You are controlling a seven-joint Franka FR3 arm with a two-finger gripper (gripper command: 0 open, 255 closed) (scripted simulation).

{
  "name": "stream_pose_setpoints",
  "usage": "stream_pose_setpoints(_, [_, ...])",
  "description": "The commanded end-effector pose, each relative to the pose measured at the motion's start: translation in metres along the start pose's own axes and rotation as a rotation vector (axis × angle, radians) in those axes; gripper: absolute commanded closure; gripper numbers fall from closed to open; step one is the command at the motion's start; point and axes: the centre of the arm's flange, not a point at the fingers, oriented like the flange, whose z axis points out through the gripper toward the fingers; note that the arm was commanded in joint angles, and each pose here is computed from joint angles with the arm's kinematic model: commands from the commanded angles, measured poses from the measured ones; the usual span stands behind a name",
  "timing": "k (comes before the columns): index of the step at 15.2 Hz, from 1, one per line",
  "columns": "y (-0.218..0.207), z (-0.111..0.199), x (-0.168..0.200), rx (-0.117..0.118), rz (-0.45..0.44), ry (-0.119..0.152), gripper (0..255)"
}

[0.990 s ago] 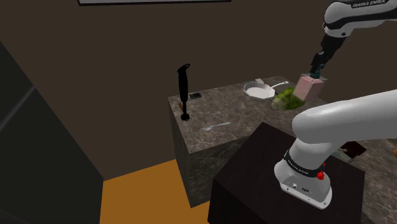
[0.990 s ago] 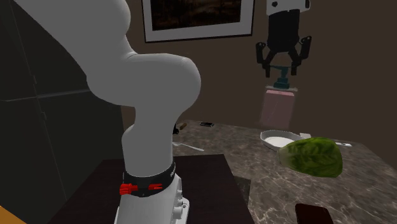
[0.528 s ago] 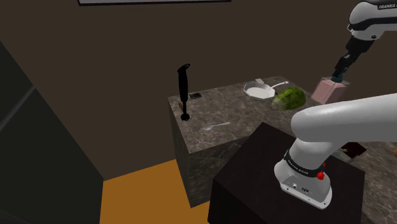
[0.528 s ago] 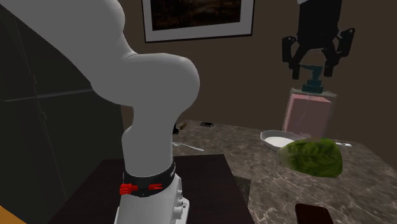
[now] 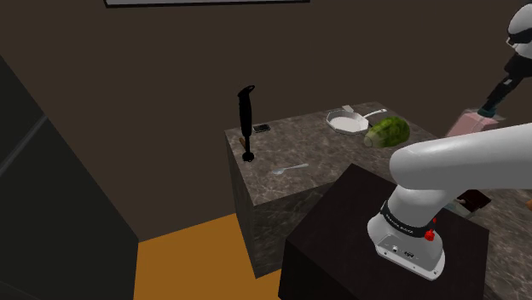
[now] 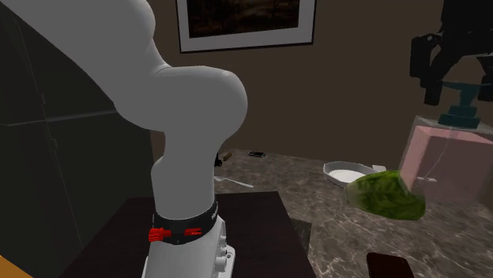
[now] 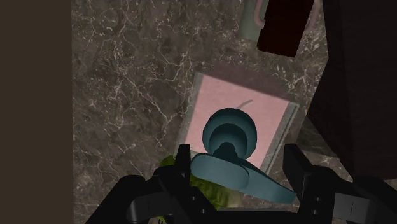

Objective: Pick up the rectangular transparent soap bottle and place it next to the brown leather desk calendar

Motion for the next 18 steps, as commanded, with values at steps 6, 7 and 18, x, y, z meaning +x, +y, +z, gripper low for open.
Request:
stream_pose_setpoints(6, [0.051,-0.002,-0.075,0.0,-0.002,0.0,255])
stream_pose_setpoints(7, [0.058,-0.002,-0.086,0.0,-0.002,0.0,255])
stream_pose_setpoints(18, [0.104,0.019,-0.16,0.0,-0.002,0.0,255])
